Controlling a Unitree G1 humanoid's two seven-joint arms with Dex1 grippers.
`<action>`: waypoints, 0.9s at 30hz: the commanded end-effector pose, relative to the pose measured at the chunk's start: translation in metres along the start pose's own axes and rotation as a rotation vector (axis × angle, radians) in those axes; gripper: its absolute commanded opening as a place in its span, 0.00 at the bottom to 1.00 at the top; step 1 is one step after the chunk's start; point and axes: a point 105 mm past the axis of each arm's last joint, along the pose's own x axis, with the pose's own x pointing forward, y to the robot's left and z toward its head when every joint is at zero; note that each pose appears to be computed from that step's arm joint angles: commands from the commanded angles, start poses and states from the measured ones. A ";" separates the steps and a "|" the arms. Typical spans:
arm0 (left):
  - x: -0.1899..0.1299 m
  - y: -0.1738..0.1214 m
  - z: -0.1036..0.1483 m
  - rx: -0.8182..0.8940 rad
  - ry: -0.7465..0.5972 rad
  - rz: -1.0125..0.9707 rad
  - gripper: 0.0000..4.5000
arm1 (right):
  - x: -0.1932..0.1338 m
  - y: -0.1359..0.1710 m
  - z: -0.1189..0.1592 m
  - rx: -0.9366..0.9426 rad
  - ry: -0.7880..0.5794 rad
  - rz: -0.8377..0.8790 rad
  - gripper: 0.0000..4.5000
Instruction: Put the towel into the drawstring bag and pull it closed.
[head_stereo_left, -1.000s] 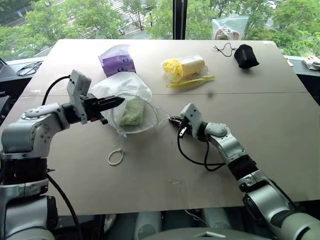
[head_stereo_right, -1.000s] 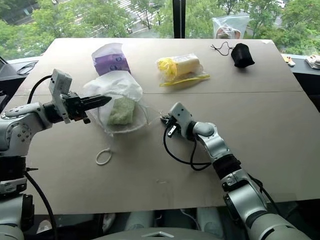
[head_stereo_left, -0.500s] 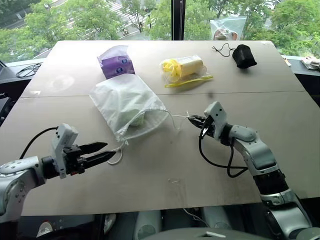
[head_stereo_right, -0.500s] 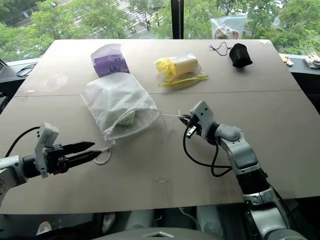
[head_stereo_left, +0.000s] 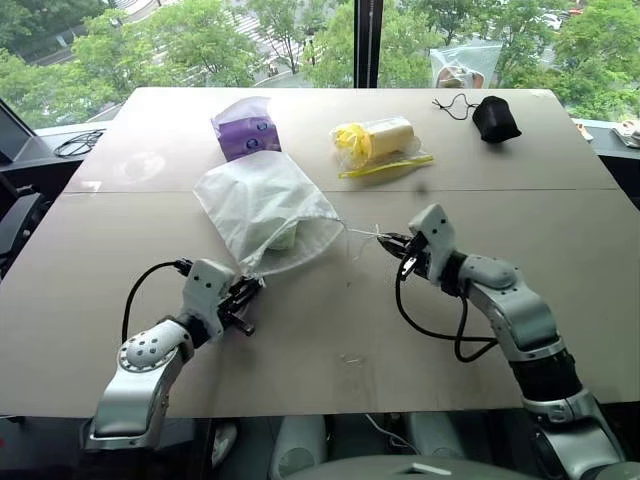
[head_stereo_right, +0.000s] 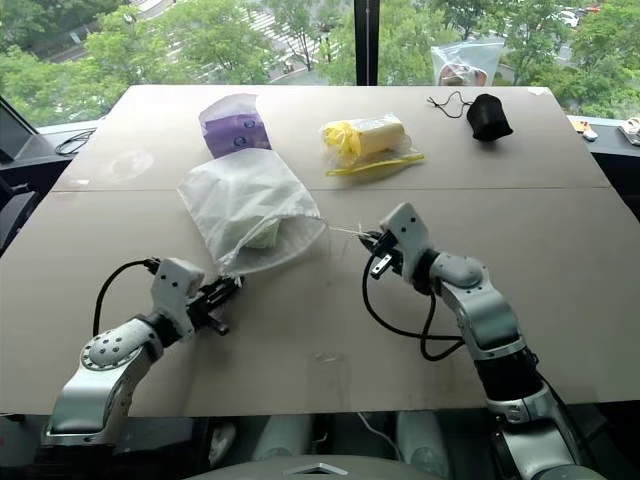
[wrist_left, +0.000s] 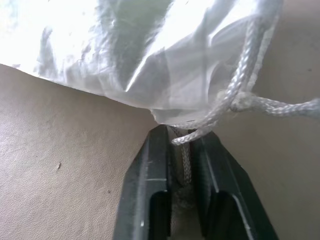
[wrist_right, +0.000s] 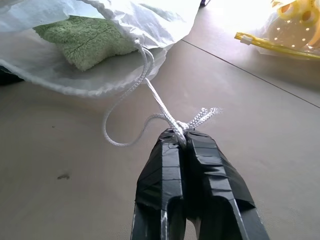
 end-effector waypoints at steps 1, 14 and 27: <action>-0.006 0.046 0.005 0.106 -0.004 0.246 0.03 | -0.007 -0.021 0.030 -0.045 -0.102 -0.091 0.00; -0.056 0.146 0.269 0.605 -0.694 0.721 0.03 | -0.065 -0.078 0.223 -0.457 -0.526 -0.341 0.00; -0.091 0.266 0.174 0.101 -0.452 1.039 0.03 | -0.242 -0.216 0.192 -0.467 -0.376 -1.299 0.00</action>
